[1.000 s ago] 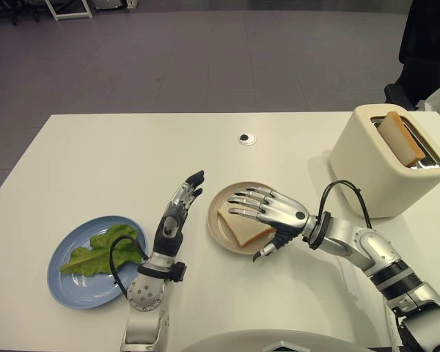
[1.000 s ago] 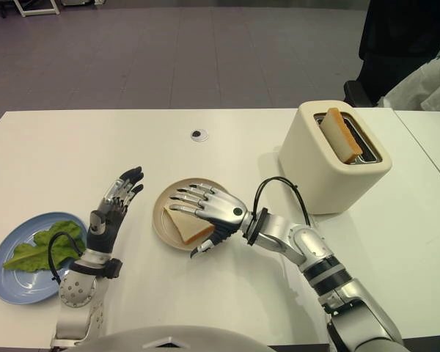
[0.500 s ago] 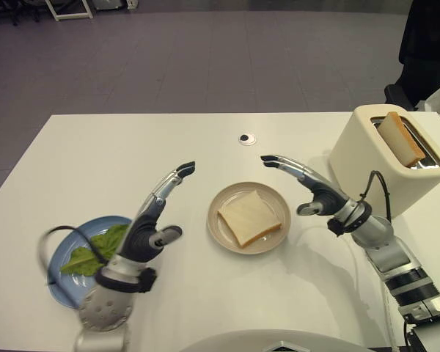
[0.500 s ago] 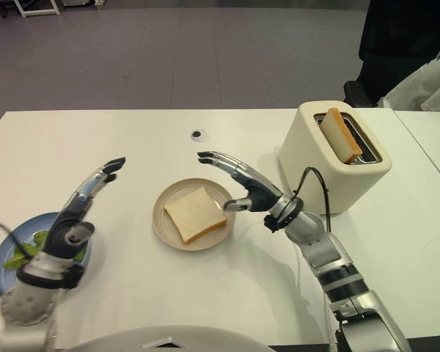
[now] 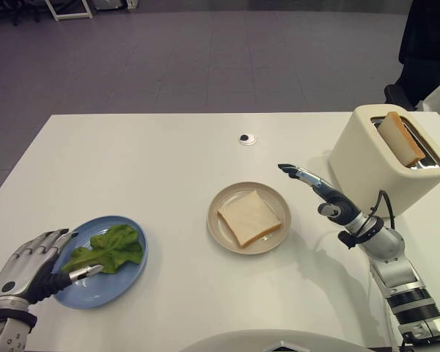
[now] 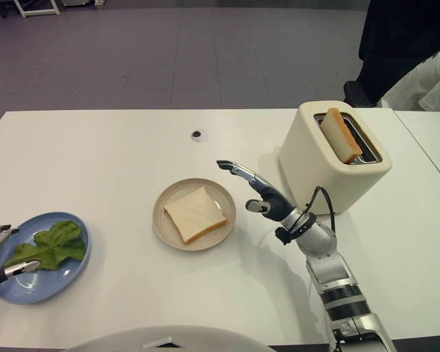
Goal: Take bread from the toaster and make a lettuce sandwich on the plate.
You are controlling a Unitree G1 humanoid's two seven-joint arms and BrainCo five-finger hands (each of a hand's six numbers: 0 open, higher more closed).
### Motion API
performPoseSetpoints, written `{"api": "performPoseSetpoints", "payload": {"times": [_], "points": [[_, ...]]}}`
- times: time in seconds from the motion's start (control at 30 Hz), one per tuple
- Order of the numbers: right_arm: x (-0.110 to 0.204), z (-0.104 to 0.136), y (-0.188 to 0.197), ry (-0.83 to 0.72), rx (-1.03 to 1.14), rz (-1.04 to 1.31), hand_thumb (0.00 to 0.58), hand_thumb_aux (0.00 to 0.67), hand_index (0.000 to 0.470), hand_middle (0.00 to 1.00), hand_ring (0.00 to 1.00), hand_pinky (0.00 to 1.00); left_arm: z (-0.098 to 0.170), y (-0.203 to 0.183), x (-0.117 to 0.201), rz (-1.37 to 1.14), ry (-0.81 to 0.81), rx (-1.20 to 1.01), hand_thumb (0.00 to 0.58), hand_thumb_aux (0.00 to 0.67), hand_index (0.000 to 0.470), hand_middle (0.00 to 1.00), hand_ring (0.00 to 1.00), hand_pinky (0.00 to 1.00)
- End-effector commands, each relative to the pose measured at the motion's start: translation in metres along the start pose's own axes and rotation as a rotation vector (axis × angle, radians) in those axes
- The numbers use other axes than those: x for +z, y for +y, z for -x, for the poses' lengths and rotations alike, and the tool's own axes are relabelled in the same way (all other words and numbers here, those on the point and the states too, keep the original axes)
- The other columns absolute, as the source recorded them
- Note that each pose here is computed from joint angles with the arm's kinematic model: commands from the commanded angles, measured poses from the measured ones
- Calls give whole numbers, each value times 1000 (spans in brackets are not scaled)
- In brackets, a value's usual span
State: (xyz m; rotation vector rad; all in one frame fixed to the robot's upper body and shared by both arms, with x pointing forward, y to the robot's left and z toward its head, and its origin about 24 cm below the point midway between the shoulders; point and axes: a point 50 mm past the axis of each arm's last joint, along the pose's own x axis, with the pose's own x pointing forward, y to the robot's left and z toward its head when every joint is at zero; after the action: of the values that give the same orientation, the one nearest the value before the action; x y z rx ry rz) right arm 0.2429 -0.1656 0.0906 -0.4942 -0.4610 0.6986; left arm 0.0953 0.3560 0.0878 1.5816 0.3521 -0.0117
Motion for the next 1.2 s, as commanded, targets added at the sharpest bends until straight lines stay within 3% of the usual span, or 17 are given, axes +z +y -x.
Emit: {"api": "performPoseSetpoints", "payload": {"times": [0.03,0.23,0.27,0.3,0.37,0.4,0.47,0.5,0.53,0.57,0.9,1.2], "points": [[-2,5,-1,25,1,9,0,0,0,0,0,0,-5,-13,0,-38,-45,-32,0,0,0,0,0,0],[-1,6,-3,25,-7,12,0,0,0,0,0,0,-9,-18,-8,-128,-34,-62,0,0,0,0,0,0],[-1,7,-3,24,-8,11,0,0,0,0,0,0,-10,-18,-8,-138,-32,-61,71,42,29,0,0,0],[-1,7,-3,24,-9,10,0,0,0,0,0,0,-12,-18,-7,-147,-33,-61,205,131,92,0,0,0],[-1,7,-3,26,-9,10,0,0,0,0,0,0,-14,-18,-5,-160,-36,-62,251,166,116,0,0,0],[-1,7,-3,26,-9,10,0,0,0,0,0,0,-15,-19,-4,-165,-39,-65,319,221,155,0,0,0],[0,6,-3,24,-10,11,0,0,0,0,0,0,-16,-19,-2,-175,-46,-71,480,391,275,0,0,0],[0,6,-3,23,-11,12,0,0,0,0,0,0,-17,-19,0,-177,-52,-71,500,420,295,0,0,0],[0,6,-3,23,-11,13,0,0,0,0,0,0,-17,-18,1,-179,-57,-70,546,507,356,0,0,0],[1,6,-3,23,-12,14,0,0,0,0,0,0,-18,-18,2,-180,-60,-69,580,657,461,0,0,0],[2,6,-4,23,-23,22,0,0,0,0,0,0,-17,-13,3,-185,-82,-53,580,670,470,0,0,0],[1,6,-8,32,-46,33,0,0,0,0,0,0,-8,32,-7,62,-90,139,580,670,470,0,0,0]]}}
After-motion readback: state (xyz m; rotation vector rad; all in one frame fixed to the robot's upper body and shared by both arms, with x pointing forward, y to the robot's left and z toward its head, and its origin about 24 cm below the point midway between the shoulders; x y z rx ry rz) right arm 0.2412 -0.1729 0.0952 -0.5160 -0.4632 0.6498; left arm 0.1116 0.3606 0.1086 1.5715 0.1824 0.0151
